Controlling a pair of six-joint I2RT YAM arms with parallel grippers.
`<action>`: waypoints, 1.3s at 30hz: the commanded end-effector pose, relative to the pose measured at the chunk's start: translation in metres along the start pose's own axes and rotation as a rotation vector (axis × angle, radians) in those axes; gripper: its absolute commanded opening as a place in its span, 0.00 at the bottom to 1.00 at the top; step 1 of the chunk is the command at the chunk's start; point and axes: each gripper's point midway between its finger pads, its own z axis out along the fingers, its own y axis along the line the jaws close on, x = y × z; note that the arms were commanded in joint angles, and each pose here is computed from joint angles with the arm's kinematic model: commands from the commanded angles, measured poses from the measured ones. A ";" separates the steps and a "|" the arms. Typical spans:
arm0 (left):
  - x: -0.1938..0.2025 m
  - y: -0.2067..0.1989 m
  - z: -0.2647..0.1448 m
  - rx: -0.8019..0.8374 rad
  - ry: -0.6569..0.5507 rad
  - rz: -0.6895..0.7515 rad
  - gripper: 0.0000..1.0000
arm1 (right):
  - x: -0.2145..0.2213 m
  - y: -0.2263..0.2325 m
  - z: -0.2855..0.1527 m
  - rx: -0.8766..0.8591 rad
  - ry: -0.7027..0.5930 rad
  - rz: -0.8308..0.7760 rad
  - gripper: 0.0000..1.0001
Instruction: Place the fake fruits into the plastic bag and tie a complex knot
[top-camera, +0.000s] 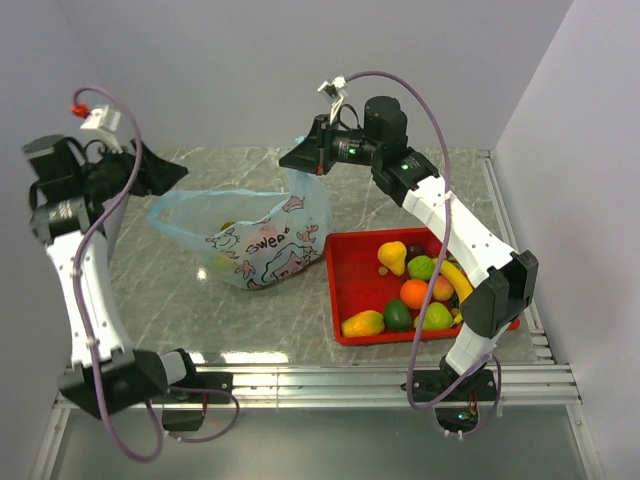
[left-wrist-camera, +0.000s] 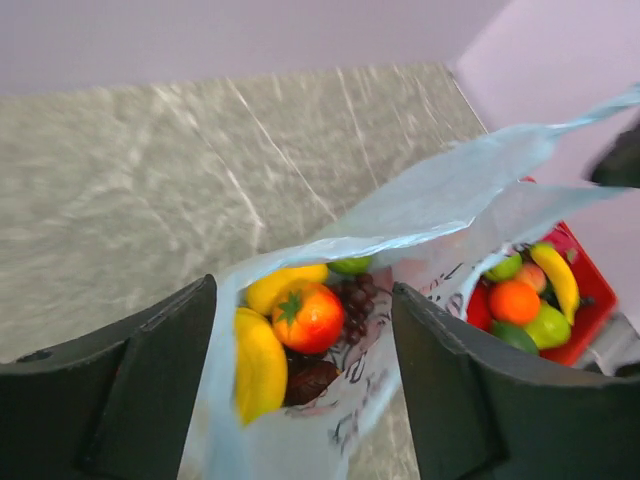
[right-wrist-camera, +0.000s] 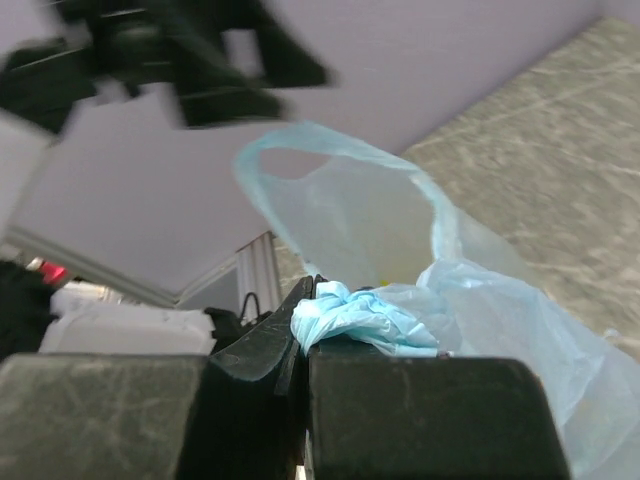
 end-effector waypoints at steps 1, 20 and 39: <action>-0.009 -0.018 -0.036 -0.058 -0.060 0.014 0.77 | -0.009 -0.013 -0.006 0.047 -0.033 -0.024 0.00; 0.067 0.026 -0.068 -0.321 0.083 -0.032 0.84 | -0.006 -0.012 -0.021 0.043 0.015 -0.120 0.00; -0.042 -0.070 -0.099 -0.186 -0.289 0.258 0.00 | -0.067 0.035 -0.025 -0.062 -0.089 -0.349 0.00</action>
